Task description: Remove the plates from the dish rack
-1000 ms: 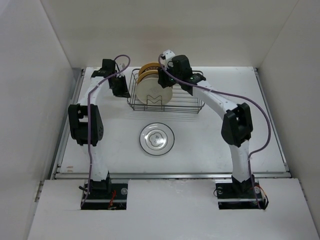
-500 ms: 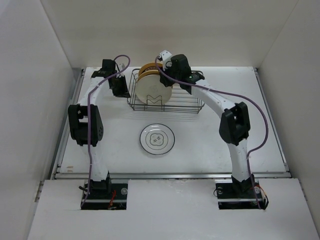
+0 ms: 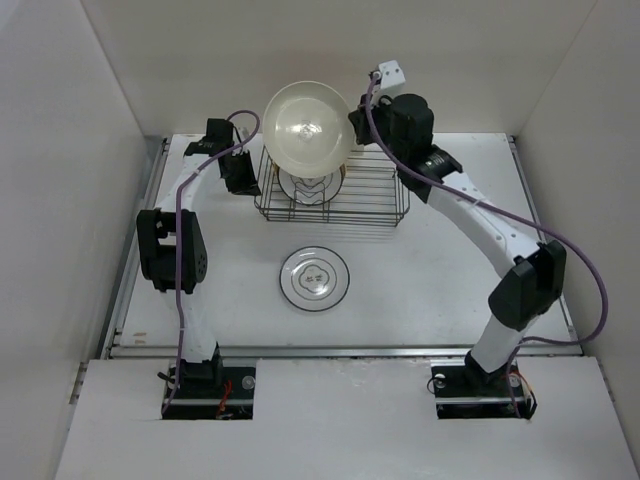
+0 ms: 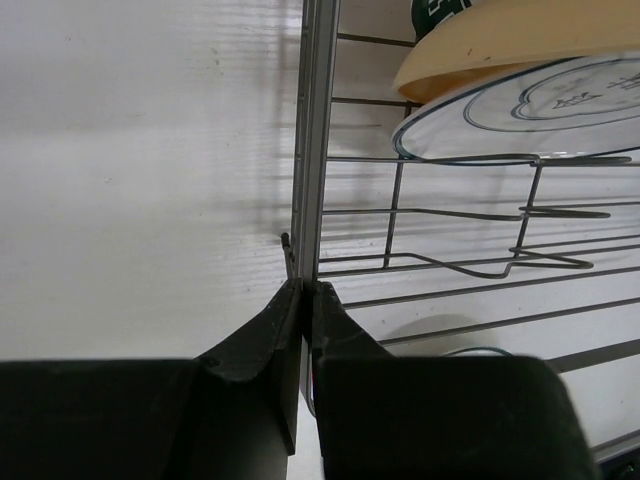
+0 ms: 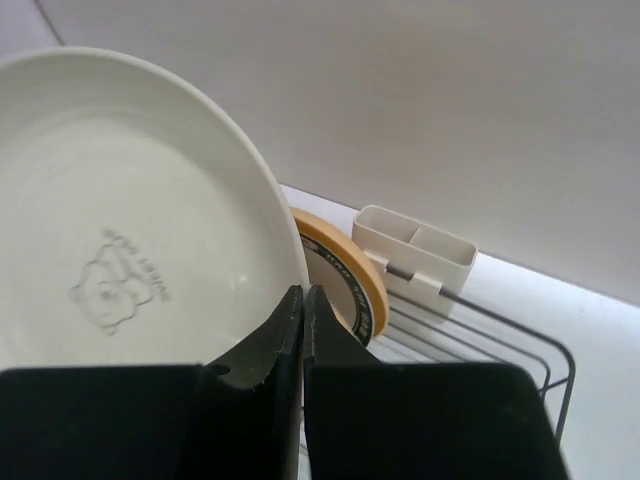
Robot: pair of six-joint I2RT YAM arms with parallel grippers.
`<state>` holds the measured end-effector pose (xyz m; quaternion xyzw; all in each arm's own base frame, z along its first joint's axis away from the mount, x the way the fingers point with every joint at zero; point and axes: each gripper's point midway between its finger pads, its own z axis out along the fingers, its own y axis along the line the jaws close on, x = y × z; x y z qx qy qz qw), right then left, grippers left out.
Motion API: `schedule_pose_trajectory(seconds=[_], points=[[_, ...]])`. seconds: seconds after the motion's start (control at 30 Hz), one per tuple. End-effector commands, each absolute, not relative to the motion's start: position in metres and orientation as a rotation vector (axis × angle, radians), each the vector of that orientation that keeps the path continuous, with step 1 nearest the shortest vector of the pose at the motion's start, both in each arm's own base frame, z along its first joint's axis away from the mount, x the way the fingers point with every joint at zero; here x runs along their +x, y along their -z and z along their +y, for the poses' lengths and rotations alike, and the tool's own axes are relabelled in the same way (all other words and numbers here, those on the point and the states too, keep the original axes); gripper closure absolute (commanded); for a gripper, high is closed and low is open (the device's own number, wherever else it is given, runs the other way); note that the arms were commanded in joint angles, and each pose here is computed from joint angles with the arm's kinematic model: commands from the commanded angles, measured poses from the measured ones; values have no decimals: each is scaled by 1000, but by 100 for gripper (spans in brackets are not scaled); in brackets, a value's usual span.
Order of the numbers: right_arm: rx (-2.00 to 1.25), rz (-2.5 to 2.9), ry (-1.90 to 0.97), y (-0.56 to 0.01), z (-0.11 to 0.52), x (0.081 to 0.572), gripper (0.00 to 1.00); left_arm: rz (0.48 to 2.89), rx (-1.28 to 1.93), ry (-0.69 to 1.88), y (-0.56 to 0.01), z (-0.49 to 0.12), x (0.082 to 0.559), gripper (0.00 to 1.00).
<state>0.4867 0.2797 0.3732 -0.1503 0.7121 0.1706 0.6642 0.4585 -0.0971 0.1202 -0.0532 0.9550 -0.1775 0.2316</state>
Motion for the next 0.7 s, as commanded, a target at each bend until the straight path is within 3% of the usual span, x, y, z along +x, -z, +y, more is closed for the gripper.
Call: schedule_pose_trajectory(seconds=[0.0, 0.13, 0.17, 0.2, 0.3, 0.43, 0.53, 0.67], points=[[-176, 1590, -467, -398, 263, 468, 100, 2826, -246, 485, -102, -102, 407, 100], [-106, 1746, -555, -378, 224, 425, 100, 2795, -216, 519, -118, -109, 402, 100], [-91, 1870, -537, -337, 210, 412, 100, 2784, -200, 519, -122, -109, 402, 100], [-68, 1865, -543, -343, 196, 391, 100, 2784, -199, 519, -122, -109, 402, 100], [61, 2004, -512, -286, 161, 340, 100, 2784, -166, 513, -125, -108, 400, 100], [267, 2163, -492, -214, 127, 278, 100, 2740, -66, 477, -140, -103, 404, 83], [443, 2258, -500, -158, 116, 246, 100, 2703, -5, 385, -150, -92, 411, 65], [635, 2362, -488, -99, 111, 222, 100, 2612, 111, 251, -174, -83, 422, 60]])
